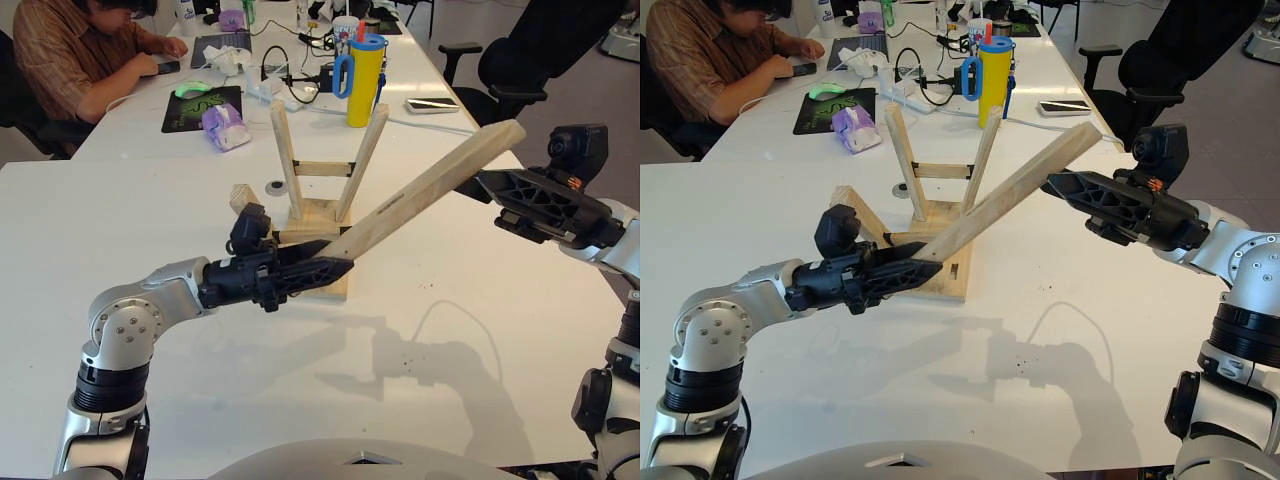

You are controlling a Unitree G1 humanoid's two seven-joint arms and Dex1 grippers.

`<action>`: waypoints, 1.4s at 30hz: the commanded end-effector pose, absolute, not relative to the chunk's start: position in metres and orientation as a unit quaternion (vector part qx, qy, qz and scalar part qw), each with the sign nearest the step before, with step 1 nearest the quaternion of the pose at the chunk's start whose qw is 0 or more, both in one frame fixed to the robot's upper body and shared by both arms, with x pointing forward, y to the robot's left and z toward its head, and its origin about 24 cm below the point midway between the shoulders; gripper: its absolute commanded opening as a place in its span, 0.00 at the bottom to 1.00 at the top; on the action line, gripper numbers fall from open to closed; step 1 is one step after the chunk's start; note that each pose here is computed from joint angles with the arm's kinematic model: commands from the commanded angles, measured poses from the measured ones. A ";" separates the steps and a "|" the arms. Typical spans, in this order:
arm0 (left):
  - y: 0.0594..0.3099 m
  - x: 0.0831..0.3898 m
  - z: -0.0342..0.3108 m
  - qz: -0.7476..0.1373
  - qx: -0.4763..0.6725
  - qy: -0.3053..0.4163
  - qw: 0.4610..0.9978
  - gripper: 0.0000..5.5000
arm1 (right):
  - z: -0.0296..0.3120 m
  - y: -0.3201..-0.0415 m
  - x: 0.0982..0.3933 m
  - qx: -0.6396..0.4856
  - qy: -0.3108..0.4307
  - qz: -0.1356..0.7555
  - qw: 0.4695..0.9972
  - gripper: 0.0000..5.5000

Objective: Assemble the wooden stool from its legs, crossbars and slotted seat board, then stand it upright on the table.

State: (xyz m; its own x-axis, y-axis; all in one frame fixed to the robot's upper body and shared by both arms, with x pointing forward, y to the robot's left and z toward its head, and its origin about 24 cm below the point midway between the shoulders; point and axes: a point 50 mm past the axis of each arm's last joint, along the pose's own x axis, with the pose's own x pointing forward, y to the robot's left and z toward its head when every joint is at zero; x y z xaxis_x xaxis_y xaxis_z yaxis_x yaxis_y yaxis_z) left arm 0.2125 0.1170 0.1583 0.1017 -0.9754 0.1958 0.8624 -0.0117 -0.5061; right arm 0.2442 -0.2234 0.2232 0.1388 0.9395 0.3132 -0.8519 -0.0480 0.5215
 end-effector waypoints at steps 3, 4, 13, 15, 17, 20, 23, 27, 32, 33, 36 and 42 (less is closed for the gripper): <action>0.116 0.208 0.159 -0.673 -0.253 0.117 0.685 0.37 | 0.226 -0.220 0.241 0.307 0.091 0.668 0.672 0.63; 0.115 0.208 0.159 -0.674 -0.252 0.117 0.685 0.37 | 0.225 -0.219 0.241 0.307 0.093 0.668 0.671 0.60; 0.112 0.210 0.160 -0.673 -0.226 0.109 0.696 0.37 | 0.218 -0.215 0.241 0.297 0.097 0.668 0.676 0.38; 0.111 0.211 0.160 -0.671 -0.207 0.094 0.706 0.37 | 0.216 -0.214 0.240 0.293 0.096 0.668 0.677 0.38; 0.111 0.213 0.159 -0.667 -0.225 0.093 0.705 0.45 | 0.215 -0.214 0.240 0.290 0.088 0.665 0.682 0.38; 0.114 0.218 0.155 -0.644 -0.247 0.096 0.718 0.54 | 0.214 -0.216 0.243 0.275 0.076 0.656 0.699 0.37; 0.122 0.227 0.148 -0.606 -0.259 0.097 0.746 0.62 | 0.214 -0.220 0.249 0.261 0.065 0.640 0.720 0.37; 0.137 0.233 0.108 -0.539 -0.143 0.153 0.816 0.72 | 0.205 -0.226 0.260 0.186 0.082 0.610 0.766 0.37; 0.135 0.228 0.074 -0.524 -0.025 0.180 0.832 0.72 | 0.201 -0.223 0.280 0.118 0.061 0.593 0.794 0.37; 0.135 0.229 0.069 -0.523 -0.008 0.183 0.832 0.72 | 0.200 -0.221 0.284 0.109 0.052 0.593 0.796 0.37; 0.134 0.233 0.058 -0.517 0.038 0.186 0.834 0.72 | 0.196 -0.216 0.292 0.097 0.035 0.597 0.796 0.37; 0.130 0.239 0.034 -0.520 0.113 0.218 0.818 0.72 | 0.178 -0.211 0.301 0.045 0.063 0.600 0.796 0.37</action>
